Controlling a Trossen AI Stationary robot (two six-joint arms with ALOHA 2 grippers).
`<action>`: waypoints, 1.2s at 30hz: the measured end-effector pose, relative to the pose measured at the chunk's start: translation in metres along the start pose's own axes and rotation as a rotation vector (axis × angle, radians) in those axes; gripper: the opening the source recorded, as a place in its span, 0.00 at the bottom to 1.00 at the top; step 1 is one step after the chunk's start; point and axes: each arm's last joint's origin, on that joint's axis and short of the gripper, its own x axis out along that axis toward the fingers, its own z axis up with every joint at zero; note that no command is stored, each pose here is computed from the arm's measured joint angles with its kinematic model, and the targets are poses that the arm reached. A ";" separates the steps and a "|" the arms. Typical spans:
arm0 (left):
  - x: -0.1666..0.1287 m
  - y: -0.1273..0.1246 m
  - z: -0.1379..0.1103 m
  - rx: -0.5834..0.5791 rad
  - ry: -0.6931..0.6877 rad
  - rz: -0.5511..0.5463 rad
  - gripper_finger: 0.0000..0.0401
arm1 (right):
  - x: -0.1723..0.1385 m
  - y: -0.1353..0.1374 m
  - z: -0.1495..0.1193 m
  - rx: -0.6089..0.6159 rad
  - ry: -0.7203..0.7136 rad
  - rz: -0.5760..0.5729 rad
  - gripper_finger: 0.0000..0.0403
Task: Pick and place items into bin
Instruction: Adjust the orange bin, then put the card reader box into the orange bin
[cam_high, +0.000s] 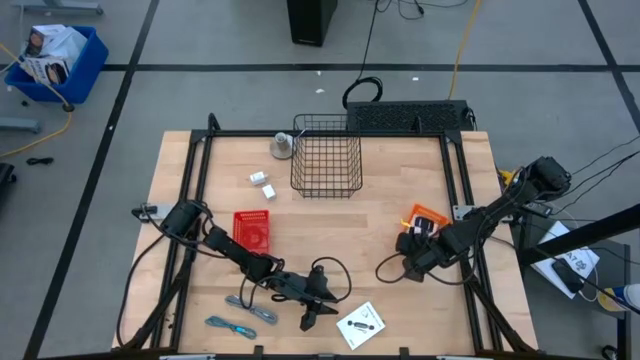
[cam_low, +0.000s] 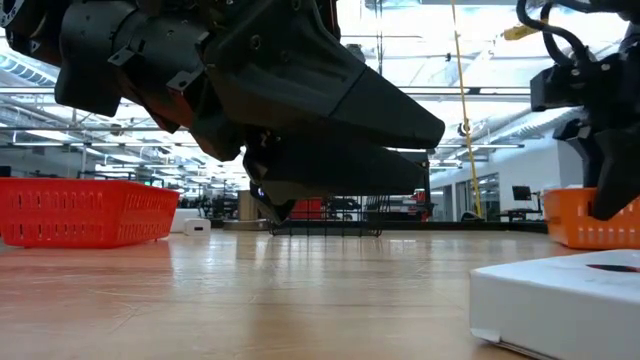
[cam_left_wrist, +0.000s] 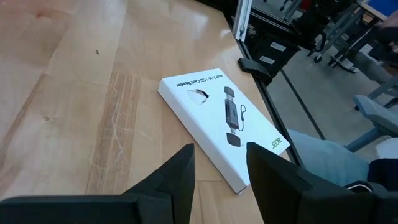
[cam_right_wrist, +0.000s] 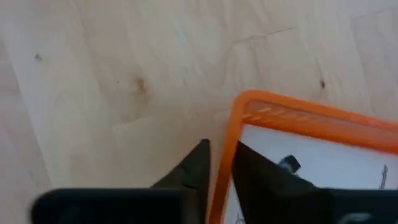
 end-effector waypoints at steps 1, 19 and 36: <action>0.000 0.000 0.000 0.000 0.000 0.000 0.37 | 0.000 0.000 0.000 -0.023 0.000 0.002 0.07; 0.000 0.000 0.000 -0.003 0.000 0.000 0.37 | -0.001 0.010 0.008 -0.056 -0.058 0.124 0.14; 0.000 0.002 0.001 0.000 -0.014 0.026 0.37 | -0.027 0.023 0.031 0.000 -0.145 0.238 0.45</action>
